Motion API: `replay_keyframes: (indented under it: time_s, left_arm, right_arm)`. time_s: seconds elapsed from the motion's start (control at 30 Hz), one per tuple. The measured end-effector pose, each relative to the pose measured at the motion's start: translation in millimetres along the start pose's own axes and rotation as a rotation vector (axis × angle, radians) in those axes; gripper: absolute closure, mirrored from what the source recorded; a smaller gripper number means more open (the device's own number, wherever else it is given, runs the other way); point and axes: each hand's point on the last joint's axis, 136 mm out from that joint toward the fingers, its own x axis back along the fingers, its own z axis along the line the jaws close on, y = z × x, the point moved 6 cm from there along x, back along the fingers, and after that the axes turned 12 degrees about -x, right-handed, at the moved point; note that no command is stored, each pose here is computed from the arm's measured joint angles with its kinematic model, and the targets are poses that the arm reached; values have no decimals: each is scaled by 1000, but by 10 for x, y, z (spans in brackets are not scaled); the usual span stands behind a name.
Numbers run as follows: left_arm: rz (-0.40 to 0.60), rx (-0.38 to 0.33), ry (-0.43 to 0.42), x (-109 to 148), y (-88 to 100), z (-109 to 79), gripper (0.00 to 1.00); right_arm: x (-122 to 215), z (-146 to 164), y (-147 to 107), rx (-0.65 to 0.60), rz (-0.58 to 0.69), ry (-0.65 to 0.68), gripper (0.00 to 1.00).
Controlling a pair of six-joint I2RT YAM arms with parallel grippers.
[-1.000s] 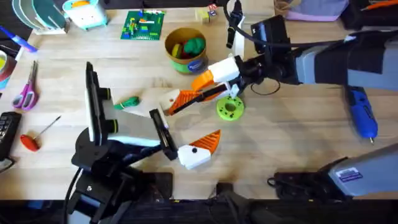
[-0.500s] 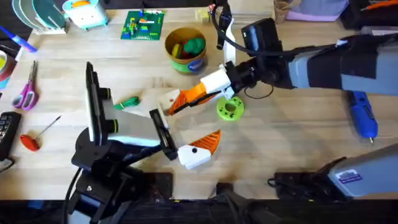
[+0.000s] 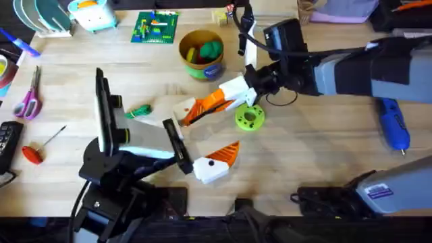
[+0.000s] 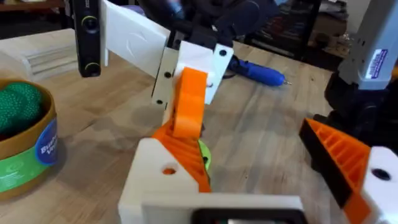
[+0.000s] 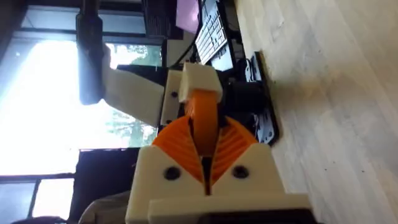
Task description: Pick up the gripper from the table and insert it into the empty holder that is missing its gripper. Then pick up a screw, insert it into the mounting hole, and use the screwdriver to tighten it. Finally, clean up the table by picking up the vegetable and placing it into the bucket.
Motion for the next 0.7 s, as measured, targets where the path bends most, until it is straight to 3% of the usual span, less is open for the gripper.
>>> replay_keyframes:
  time_s: [0.4, 0.7]
  left_arm:
    - [-1, -2, 15, 0, 4, 17, 8]
    - [2, -5, 97, 5, 3, 109, 7]
  right_arm:
    - [-1, 13, 26, -57, -10, -3, 990]
    - [-4, 53, 134, -86, -66, -20, 992]
